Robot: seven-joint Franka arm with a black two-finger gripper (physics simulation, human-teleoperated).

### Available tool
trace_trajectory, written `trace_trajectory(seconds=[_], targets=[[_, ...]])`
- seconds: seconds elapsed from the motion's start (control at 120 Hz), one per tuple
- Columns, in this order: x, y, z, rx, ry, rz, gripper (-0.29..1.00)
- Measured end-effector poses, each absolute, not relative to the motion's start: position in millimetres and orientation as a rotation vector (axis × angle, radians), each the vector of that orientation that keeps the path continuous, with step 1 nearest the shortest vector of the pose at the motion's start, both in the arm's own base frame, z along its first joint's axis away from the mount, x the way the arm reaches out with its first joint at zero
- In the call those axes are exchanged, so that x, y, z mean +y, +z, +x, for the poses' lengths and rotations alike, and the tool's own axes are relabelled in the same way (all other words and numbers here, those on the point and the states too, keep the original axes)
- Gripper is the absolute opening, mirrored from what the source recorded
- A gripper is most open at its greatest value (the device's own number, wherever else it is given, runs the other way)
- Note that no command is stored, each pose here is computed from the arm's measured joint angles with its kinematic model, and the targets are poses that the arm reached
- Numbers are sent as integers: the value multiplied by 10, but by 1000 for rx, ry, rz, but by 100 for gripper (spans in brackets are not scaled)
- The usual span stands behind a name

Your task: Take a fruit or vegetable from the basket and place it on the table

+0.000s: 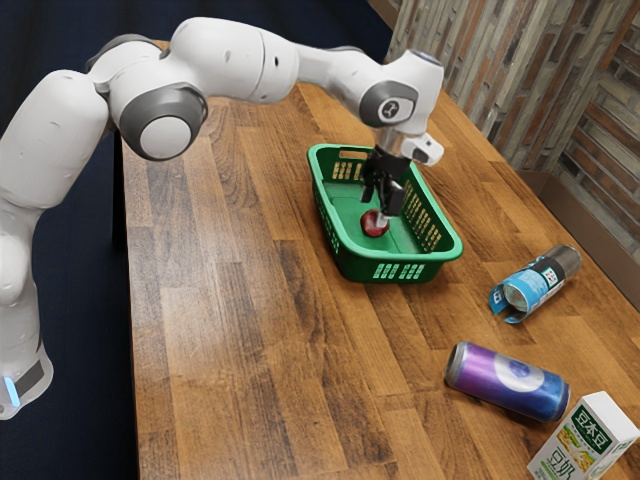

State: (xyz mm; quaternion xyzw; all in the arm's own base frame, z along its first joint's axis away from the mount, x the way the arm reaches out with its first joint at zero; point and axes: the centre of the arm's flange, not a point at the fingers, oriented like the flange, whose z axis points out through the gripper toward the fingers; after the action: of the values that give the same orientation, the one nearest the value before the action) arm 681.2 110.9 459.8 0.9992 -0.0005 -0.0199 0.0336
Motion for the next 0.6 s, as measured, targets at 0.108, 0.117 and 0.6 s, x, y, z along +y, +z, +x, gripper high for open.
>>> trace_trajectory(seconds=[0.108,0.117,0.6], targets=[[1114,4509,6835,1,-74,3074,70],[1119,4500,6837,2,-75,3074,70],[1206,4245,6902,27,-91,3077,70]])
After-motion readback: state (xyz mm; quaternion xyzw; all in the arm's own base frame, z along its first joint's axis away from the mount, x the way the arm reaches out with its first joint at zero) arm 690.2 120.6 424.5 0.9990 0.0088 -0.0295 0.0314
